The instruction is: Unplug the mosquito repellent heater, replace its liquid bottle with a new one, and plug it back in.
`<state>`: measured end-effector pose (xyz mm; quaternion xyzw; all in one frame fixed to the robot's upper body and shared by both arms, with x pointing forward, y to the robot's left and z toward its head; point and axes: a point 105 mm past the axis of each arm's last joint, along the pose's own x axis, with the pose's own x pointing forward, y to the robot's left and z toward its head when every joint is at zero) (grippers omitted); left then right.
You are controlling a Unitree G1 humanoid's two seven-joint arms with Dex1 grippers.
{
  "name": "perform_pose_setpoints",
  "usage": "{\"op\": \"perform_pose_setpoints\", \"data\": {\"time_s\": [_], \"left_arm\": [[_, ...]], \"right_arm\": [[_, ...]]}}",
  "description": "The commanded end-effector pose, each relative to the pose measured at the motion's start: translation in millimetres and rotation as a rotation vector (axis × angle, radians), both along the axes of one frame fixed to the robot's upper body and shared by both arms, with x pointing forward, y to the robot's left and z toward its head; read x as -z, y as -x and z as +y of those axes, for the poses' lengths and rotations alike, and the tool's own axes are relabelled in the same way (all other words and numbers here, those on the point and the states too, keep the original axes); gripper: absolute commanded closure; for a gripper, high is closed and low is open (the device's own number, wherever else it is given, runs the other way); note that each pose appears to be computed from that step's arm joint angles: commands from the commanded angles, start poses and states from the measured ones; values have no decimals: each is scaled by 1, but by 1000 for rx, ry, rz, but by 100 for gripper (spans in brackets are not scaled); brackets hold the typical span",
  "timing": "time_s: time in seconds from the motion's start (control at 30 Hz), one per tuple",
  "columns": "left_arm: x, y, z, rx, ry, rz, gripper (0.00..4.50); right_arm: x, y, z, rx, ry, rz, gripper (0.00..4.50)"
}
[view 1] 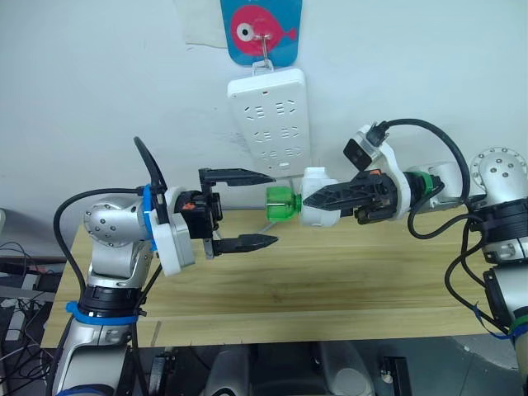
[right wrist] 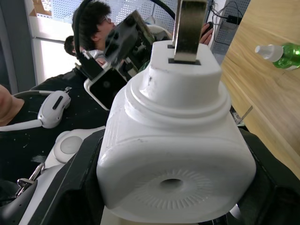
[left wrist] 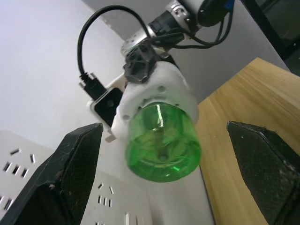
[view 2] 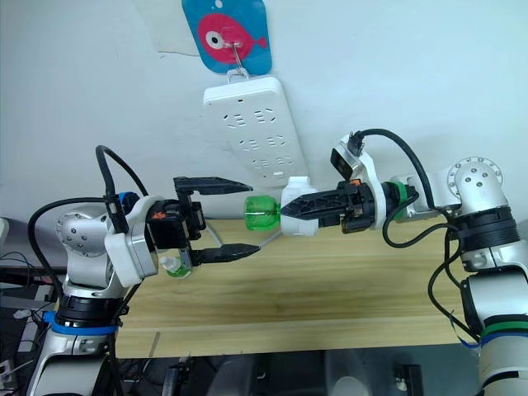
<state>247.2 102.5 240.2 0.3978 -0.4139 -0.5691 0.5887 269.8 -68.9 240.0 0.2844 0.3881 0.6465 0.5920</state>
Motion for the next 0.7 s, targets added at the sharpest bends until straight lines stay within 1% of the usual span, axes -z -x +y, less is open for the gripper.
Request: {"op": "perform_pose_setpoints", "data": {"time_s": [0.03, 0.2, 0.43, 0.7], "left_arm": [[1, 0, -2, 9, -1, -68, 2], [4, -7, -2, 1, -11, -107, 2], [4, -15, -3, -1, -1, -116, 2], [-2, -20, -10, 12, 39, -130, 2]], "right_arm": [[-16, 5, 0, -39, -47, -31, 130], [-16, 7, 1, -52, -46, -30, 130], [-18, 8, 3, -63, -45, -31, 130], [-17, 8, 5, -67, -43, -30, 130]]}}
